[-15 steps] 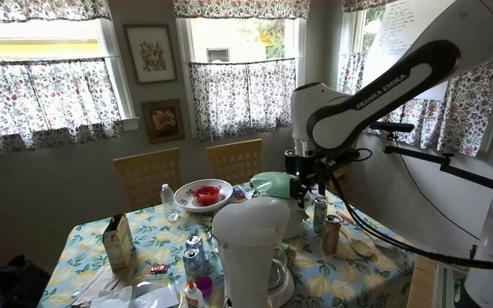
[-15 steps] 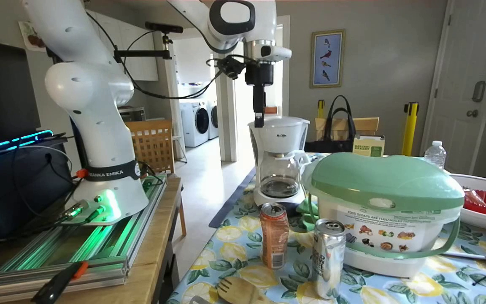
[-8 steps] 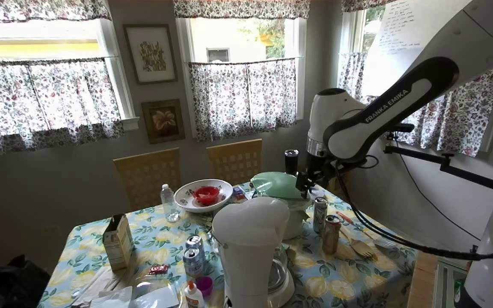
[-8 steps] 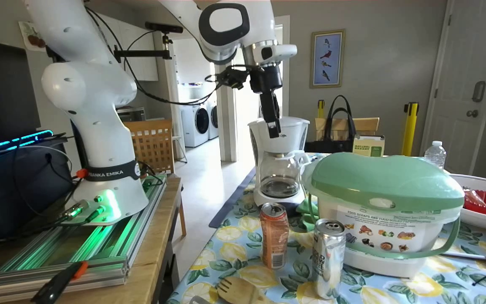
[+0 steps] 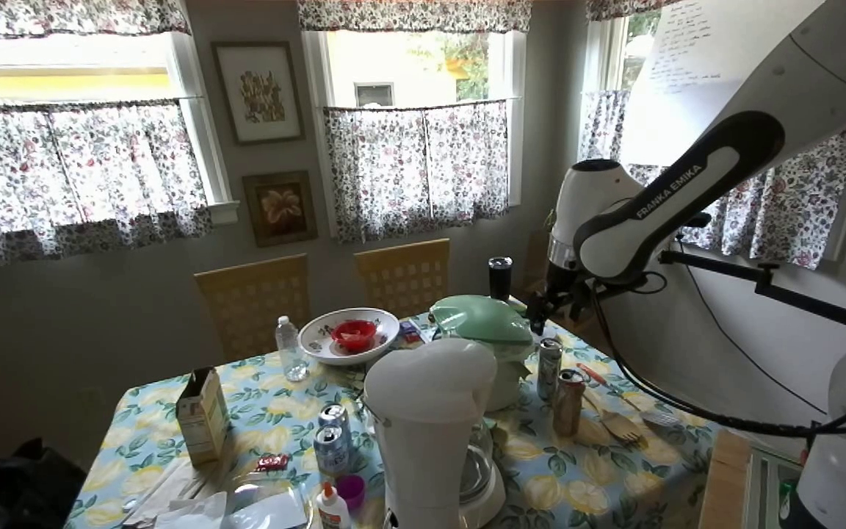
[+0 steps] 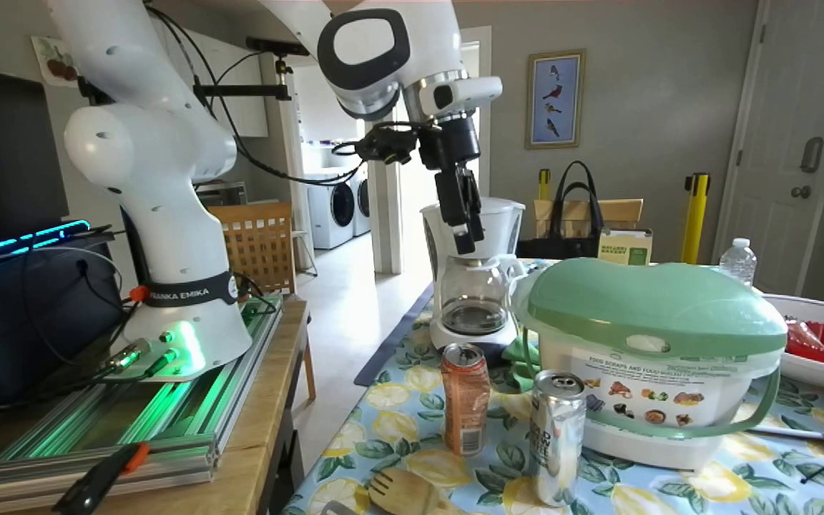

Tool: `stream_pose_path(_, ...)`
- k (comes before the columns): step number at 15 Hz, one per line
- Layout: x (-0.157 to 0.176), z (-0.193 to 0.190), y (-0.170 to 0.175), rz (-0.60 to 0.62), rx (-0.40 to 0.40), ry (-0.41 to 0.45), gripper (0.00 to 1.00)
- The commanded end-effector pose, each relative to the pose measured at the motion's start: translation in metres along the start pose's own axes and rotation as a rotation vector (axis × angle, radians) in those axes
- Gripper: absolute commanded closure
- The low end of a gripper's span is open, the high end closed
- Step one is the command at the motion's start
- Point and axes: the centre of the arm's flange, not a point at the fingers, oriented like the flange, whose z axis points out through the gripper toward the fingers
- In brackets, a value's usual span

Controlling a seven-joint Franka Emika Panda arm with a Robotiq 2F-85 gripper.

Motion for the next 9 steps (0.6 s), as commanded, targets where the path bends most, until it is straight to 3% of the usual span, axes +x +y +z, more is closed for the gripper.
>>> stream_pose_path(1,0.000,0.000,0.000,0.000,0.000,0.000,0.00)
stream_pose_path(6,0.005,-0.002,0.002,0.018,0.013,-0.002,0.00)
stream_pose_path(9,0.023,-0.007,0.023,0.126,0.021,0.077,0.00)
